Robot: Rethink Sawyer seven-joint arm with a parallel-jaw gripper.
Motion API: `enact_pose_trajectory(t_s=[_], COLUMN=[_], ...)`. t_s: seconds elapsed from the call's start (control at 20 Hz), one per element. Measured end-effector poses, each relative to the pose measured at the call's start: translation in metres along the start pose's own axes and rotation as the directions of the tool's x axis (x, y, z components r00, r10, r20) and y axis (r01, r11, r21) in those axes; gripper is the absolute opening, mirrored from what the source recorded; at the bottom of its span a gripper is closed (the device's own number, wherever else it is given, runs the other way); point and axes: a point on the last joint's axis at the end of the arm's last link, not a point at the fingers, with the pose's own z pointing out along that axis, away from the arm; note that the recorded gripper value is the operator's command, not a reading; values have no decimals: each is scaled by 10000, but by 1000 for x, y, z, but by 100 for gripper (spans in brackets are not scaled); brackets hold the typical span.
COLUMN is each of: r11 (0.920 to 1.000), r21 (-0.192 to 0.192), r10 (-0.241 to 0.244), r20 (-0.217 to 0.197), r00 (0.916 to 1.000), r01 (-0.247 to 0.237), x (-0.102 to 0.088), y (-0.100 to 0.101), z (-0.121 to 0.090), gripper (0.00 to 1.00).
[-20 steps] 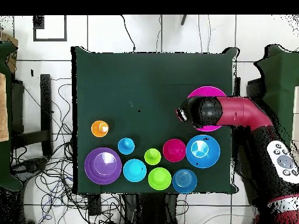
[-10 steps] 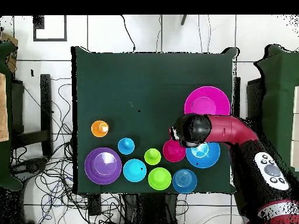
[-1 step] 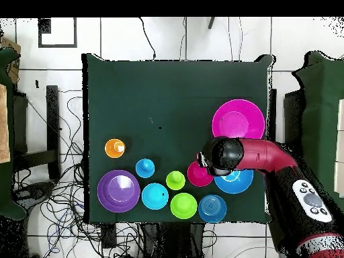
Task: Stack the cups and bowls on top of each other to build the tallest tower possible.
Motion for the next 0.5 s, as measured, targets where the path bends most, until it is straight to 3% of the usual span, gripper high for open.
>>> enact_pose_trajectory(t_s=[0.25, 0.5], r11=[9999, 9991], r21=[50, 353], r10=[138, 216], r20=[-104, 194], r00=[9999, 9996], r01=[-137, -223], x=[-7, -22], y=[-11, -22], z=[-5, -23], gripper=[100, 100])
